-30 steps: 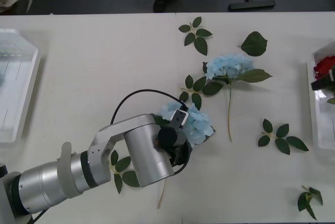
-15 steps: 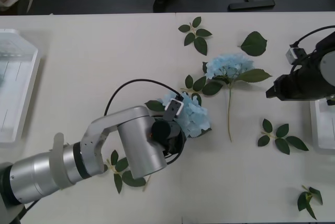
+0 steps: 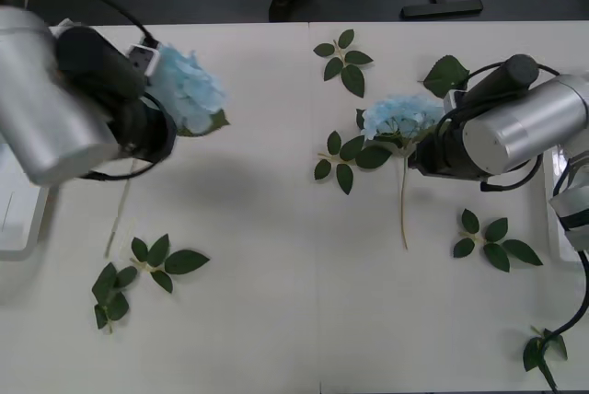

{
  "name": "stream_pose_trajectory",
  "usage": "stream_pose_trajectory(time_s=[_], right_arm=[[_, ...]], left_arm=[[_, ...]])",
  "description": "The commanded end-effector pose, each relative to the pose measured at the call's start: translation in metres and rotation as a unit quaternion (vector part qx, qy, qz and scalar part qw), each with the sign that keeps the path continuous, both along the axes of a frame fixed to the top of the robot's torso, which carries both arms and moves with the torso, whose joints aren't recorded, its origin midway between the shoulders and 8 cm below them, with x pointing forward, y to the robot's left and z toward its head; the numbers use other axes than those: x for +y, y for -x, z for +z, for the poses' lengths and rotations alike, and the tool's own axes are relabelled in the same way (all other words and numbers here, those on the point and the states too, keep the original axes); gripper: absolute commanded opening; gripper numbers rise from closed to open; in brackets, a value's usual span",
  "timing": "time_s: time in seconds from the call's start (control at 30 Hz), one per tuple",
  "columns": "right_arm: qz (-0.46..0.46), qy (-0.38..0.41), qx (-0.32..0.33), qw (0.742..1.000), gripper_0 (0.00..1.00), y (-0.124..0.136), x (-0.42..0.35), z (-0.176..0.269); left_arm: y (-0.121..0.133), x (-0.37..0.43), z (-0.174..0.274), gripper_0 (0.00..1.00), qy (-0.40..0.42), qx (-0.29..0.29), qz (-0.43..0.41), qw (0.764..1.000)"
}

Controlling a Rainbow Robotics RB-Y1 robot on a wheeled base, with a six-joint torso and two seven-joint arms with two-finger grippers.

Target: Place the red flowers into the right box and the blue flowers into the left box. If a person shows an open palm, hand one flower to the person first, then continue sorting.

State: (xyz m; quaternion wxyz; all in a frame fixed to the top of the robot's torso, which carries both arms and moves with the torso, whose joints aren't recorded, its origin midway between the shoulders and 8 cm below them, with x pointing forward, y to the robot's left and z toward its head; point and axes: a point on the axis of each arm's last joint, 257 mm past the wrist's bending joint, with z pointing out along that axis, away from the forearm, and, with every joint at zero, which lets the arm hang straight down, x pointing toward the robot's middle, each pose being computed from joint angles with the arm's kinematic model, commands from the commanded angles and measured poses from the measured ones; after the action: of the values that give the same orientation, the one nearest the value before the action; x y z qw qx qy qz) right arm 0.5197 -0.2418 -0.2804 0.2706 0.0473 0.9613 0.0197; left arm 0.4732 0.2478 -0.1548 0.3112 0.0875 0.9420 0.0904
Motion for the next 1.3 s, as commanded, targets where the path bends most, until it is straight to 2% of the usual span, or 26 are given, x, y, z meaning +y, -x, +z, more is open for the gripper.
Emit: stream_pose_trajectory(time_s=[0.03, 0.27, 0.47, 0.6, 0.83, 1.07, 1.1, 1.17, 1.23, 1.27, 1.3], right_arm=[[-0.001, -0.018, -0.025, 1.000, 0.93, -0.024, 0.025, 0.006], [-0.003, -0.011, -0.030, 0.999, 0.93, -0.031, 0.025, -0.004], [-0.007, -0.014, -0.029, 0.999, 0.93, -0.030, 0.032, -0.008], [-0.009, -0.009, -0.028, 1.000, 0.93, -0.035, 0.036, -0.009], [-0.012, -0.013, -0.029, 0.999, 0.93, -0.042, 0.050, -0.009], [-0.003, 0.003, -0.036, 0.999, 0.93, -0.042, 0.054, -0.014], [-0.005, 0.003, -0.037, 0.999, 0.93, -0.043, 0.055, -0.017], [-0.005, 0.003, -0.041, 0.999, 0.93, -0.046, 0.055, -0.019], [-0.005, 0.001, -0.044, 0.999, 0.93, -0.048, 0.057, -0.020], [-0.005, 0.001, -0.045, 0.999, 0.92, -0.048, 0.057, -0.020], [-0.004, 0.002, -0.046, 0.999, 0.86, -0.049, 0.058, -0.020]], left_arm=[[-0.005, 0.083, 0.057, 0.00, -0.081, 0.017, -0.004, 0.997], [0.005, 0.217, 0.087, 0.00, -0.160, 0.079, 0.070, 0.981], [0.016, 0.308, 0.093, 0.00, -0.209, 0.117, 0.132, 0.962], [0.023, 0.358, 0.090, 0.00, -0.218, 0.127, 0.172, 0.952], [0.025, 0.425, 0.076, 0.00, -0.226, 0.107, 0.228, 0.941], [0.029, 0.452, 0.062, 0.00, -0.239, 0.103, 0.249, 0.933], [0.030, 0.456, 0.060, 0.06, -0.241, 0.102, 0.250, 0.932], [0.031, 0.459, 0.057, 0.43, -0.244, 0.101, 0.250, 0.931], [0.033, 0.463, 0.053, 0.72, -0.249, 0.099, 0.249, 0.930], [0.033, 0.464, 0.051, 0.76, -0.251, 0.100, 0.249, 0.930], [0.034, 0.466, 0.048, 0.86, -0.252, 0.098, 0.249, 0.930]])
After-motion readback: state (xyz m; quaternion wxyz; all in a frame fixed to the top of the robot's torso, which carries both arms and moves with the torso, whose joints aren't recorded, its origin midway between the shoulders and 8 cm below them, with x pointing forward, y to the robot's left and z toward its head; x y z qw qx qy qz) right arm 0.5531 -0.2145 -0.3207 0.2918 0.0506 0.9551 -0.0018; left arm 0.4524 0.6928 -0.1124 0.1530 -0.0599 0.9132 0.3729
